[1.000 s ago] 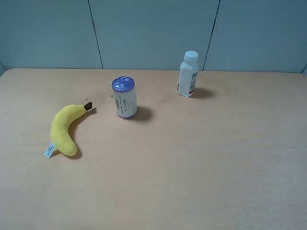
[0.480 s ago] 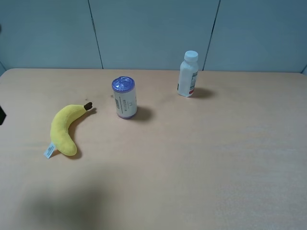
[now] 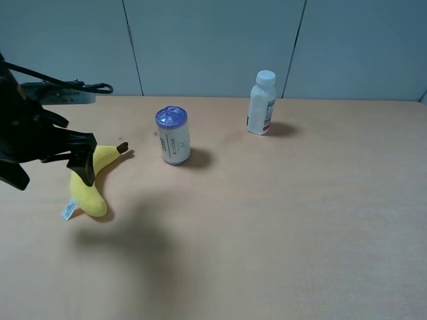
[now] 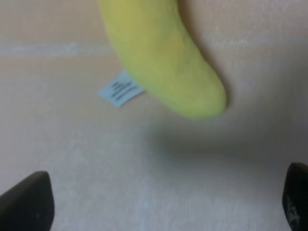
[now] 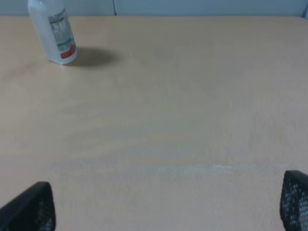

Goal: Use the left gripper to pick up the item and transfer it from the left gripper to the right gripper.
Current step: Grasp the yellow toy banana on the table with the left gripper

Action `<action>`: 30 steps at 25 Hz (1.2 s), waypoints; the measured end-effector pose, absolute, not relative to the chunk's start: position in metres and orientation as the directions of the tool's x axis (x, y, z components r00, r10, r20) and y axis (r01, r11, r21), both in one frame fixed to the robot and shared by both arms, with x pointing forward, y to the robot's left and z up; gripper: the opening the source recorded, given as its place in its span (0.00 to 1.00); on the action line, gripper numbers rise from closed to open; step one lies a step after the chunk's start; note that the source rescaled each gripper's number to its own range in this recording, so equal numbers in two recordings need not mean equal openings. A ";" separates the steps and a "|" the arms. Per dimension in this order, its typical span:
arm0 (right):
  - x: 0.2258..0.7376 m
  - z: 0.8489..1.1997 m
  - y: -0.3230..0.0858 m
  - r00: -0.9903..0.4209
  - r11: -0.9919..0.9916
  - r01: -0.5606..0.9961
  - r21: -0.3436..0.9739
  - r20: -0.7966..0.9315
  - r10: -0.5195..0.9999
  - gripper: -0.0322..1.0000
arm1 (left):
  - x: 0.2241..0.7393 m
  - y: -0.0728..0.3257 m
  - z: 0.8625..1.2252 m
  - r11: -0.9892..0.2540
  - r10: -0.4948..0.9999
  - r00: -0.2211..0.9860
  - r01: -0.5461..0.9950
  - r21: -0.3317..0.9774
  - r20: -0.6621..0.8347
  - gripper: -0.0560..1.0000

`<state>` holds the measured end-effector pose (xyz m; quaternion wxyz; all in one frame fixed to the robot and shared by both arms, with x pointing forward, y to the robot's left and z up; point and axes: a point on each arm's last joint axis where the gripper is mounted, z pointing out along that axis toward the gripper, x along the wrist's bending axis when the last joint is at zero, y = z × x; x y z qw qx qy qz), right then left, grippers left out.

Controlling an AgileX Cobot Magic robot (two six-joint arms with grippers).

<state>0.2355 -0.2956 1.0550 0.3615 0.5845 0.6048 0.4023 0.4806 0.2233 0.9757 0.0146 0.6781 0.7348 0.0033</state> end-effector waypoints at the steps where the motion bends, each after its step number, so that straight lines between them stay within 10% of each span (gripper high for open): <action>1: 0.236 1.055 -0.296 -0.055 -0.007 0.416 0.909 0.033 0.998 1.00 | 0.484 0.222 0.970 0.087 0.996 -0.087 0.996 0.021 -0.018 0.93; 19: 0.236 1.055 -0.296 -0.055 -0.007 0.416 0.909 0.033 0.998 1.00 | 0.515 0.210 0.894 0.165 0.986 -0.165 0.986 -0.004 -0.020 0.90; 30: 0.236 1.055 -0.296 -0.055 -0.007 0.416 0.909 0.033 0.998 1.00 | 0.515 0.210 0.882 0.167 0.986 -0.168 0.986 -0.028 -0.007 0.51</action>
